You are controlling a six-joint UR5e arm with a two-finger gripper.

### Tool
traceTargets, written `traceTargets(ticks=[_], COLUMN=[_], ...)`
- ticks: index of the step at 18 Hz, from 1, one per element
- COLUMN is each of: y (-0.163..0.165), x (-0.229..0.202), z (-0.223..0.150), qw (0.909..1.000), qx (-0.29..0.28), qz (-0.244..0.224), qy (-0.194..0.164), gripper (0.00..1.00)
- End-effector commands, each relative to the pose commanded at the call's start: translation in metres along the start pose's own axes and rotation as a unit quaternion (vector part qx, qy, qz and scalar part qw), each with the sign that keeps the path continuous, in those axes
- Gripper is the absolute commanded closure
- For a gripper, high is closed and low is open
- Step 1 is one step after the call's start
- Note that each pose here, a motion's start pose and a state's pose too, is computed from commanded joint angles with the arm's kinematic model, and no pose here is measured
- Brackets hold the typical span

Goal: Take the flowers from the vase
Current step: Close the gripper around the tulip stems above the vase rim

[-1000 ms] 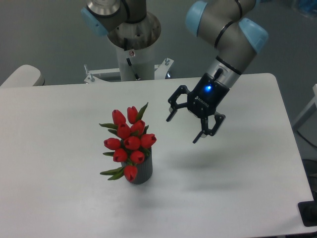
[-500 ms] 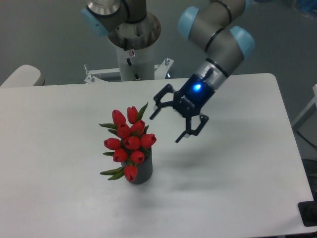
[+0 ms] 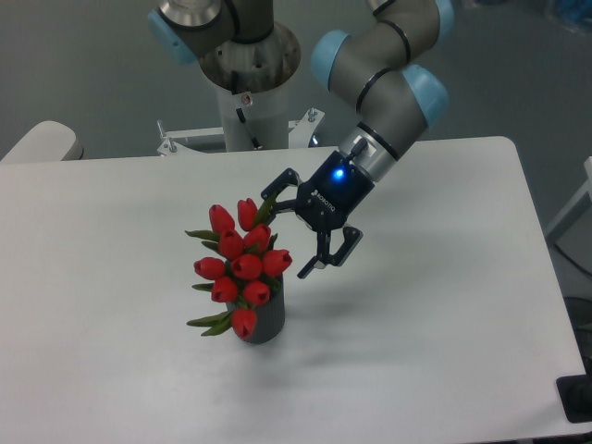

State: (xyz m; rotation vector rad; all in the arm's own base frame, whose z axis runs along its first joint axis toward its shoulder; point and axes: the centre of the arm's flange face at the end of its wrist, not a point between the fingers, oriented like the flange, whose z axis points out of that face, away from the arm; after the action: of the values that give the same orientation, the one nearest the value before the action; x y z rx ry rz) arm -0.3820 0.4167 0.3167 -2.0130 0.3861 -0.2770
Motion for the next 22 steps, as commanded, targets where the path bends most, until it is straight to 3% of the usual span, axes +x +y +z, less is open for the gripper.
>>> traceTargets(ticks=[5, 12, 20, 22], y=[-0.002, 0.002, -0.002, -0.002], x=[0.010, 0.008, 0.005, 0.005], z=[0.027, 0.034, 0.039, 0.039], qw=[0.9998, 0.9997, 0.9995, 0.9995], qx=[0.001, 0.002, 0.010, 0.011], qz=[0.012, 0.016, 0.017, 0.017], qy=[0.019, 0.020, 0.023, 0.023], gripper=[0.00, 0.01, 0.17, 0.26])
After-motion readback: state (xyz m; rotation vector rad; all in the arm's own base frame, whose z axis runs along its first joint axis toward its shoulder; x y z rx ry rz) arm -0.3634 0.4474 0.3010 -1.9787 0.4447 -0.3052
